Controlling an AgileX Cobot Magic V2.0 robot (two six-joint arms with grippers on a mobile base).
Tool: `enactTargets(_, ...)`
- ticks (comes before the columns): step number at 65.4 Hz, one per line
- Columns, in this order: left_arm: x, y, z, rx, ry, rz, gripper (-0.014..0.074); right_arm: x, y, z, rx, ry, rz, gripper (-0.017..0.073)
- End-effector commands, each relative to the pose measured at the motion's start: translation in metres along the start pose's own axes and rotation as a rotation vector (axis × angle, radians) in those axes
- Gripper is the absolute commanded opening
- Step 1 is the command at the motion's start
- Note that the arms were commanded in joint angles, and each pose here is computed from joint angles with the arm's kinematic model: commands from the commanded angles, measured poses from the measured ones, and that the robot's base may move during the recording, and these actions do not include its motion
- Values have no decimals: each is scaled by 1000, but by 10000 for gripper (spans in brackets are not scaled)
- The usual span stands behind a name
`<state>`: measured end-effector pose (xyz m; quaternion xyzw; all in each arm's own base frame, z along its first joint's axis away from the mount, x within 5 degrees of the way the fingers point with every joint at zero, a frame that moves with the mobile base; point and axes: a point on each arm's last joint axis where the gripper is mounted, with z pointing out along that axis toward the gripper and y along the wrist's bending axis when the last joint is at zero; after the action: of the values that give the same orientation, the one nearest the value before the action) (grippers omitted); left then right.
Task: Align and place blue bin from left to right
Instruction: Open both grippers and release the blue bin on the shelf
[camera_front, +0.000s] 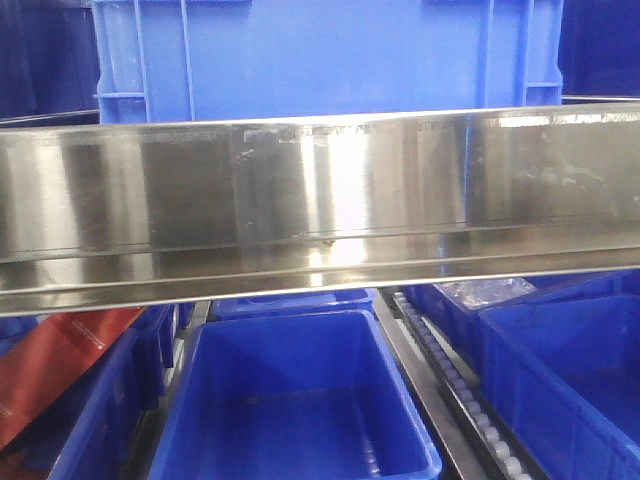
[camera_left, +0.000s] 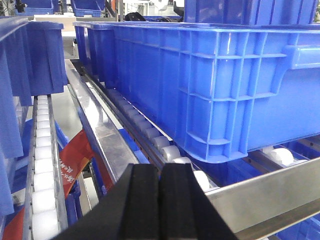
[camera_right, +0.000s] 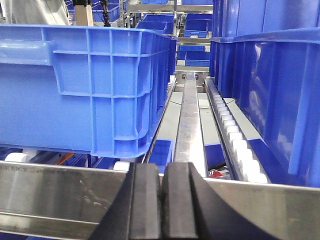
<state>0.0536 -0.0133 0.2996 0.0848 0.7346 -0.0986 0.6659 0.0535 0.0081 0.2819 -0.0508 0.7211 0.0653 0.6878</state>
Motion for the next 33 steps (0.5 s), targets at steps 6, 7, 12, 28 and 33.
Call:
enactTargets(6,1,-2,1,18,-25,-114,-111,-3,0,-1,6,-35,-20,-69)
enactTargets(7,2,-2,1,14,-27,-140,-111,-3,0,-1,6,-35,-20,-69)
enactTargets(12,7,1,1,-40,-55,-132,-111,-3,0,-1,6,-35,-20,-69)
enactTargets(28,58,11,0,-201,-98,-9,-111,-3,0,-1,5,-37,-20,-69)
enactTargets(33,80,13,4,-229,-66,-14,-111,-3,0,-1,5,-37,-20,-69)
